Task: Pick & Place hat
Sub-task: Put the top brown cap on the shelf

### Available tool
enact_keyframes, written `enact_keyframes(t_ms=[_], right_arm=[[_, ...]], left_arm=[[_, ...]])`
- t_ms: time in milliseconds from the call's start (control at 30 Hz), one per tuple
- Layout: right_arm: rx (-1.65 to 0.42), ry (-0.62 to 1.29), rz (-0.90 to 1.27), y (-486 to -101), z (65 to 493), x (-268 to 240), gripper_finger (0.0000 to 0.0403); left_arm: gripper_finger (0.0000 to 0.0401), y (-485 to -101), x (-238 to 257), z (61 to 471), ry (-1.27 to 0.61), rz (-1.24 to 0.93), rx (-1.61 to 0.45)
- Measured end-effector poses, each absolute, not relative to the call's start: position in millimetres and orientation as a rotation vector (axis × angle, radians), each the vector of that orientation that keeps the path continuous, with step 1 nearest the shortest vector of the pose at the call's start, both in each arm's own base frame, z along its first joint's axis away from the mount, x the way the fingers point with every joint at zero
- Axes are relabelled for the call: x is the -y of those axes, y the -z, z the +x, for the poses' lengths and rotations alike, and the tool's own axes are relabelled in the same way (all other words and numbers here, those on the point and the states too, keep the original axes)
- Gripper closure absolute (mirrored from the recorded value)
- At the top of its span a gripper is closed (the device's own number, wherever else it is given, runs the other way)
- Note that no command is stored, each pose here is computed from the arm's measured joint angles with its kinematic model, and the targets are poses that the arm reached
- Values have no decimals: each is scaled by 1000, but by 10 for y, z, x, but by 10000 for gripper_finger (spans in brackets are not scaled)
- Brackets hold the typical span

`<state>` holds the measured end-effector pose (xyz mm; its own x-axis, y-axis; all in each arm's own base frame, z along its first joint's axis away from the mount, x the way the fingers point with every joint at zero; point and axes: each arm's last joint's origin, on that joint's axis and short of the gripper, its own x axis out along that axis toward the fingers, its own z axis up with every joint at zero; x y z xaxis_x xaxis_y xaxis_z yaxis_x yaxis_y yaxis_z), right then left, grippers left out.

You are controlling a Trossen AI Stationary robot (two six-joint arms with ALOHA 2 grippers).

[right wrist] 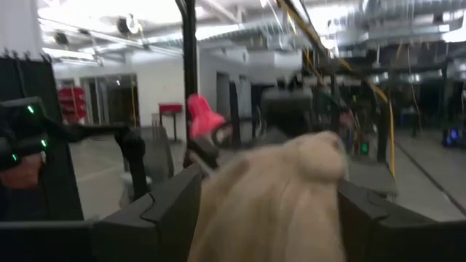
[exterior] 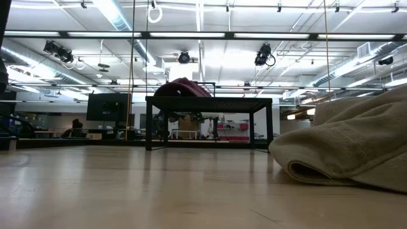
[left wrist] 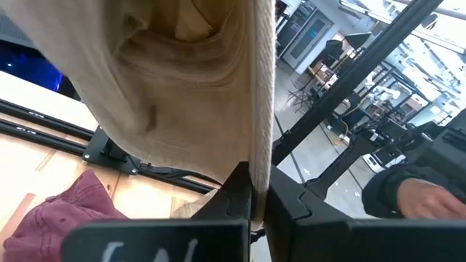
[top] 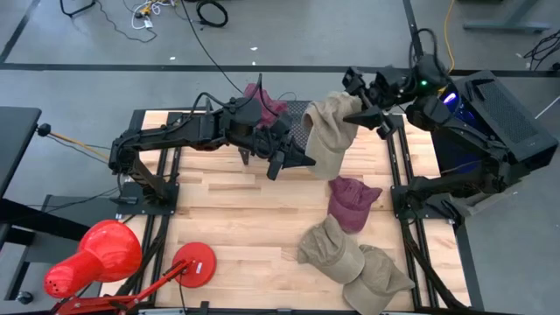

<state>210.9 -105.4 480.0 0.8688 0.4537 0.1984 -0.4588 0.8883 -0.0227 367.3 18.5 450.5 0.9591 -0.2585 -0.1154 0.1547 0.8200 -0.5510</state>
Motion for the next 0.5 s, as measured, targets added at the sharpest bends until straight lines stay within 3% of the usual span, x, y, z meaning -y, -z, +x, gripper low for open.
enact_keyframes(t_ms=[333,500], right_arm=[[95,-432,47,-4655,2079,1187,168],[93,-496,76,-4696,2006,1239,168]], left_arm=[[387,-4507,-187,3673,221,-569,-187],[387,-4549,-207,3598,215,-563,-193]])
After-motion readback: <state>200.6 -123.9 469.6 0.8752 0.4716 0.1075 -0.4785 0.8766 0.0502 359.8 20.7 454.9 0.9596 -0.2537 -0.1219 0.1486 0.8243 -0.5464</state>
